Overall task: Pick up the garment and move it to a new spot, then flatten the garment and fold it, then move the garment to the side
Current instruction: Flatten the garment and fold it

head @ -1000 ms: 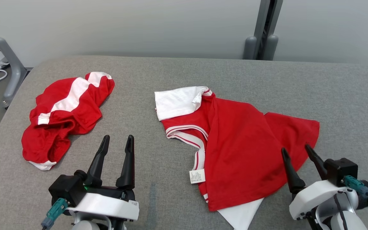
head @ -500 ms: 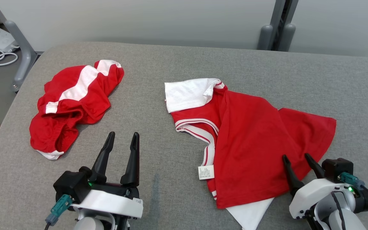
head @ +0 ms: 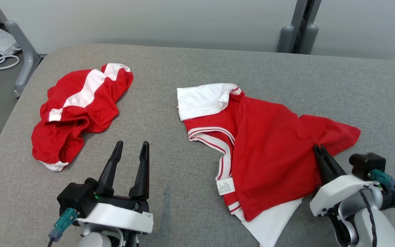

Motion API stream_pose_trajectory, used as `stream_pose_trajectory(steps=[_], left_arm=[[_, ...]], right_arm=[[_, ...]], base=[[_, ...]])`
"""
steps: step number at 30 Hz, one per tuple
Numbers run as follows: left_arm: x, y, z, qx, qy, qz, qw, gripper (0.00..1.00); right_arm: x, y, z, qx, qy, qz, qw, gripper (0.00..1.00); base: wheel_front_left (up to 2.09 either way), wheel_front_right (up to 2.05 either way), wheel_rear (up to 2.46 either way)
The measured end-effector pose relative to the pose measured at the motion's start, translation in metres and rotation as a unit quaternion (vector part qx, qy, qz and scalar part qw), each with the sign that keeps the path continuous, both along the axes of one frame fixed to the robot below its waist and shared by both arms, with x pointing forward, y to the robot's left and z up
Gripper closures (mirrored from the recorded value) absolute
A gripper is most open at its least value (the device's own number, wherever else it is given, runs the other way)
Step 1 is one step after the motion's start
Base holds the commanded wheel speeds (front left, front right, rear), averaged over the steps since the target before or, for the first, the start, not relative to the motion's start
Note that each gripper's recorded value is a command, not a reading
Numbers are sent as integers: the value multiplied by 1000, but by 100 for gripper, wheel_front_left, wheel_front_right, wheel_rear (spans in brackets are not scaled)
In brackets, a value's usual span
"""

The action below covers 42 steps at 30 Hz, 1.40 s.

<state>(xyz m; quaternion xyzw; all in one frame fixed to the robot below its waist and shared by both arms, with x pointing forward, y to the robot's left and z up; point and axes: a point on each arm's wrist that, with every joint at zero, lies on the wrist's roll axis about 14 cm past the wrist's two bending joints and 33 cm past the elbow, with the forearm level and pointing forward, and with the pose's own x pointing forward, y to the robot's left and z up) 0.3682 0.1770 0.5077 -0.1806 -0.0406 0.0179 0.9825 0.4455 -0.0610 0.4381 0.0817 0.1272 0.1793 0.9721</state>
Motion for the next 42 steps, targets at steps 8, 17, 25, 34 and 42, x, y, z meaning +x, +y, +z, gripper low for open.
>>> stream_pose_trajectory(steps=[8,17,25,34,42], left_arm=[[4,-3,0,-3,0,-5,1000,0],[9,2,-1,-1,3,1,1000,0],[5,16,-11,6,21,22,1000,0],[7,22,-12,5,23,32,999,0],[12,14,4,1,-2,20,1000,0]], right_arm=[[39,-13,59,66,-30,-31,997,100],[106,-66,64,180,62,-123,974,100],[159,-88,50,210,111,-184,954,0],[185,-60,73,135,40,-156,978,0],[155,-21,110,81,-81,-78,990,0]], base=[[0,0,0],[0,0,0],[0,0,0],[0,0,0],[0,0,0]])
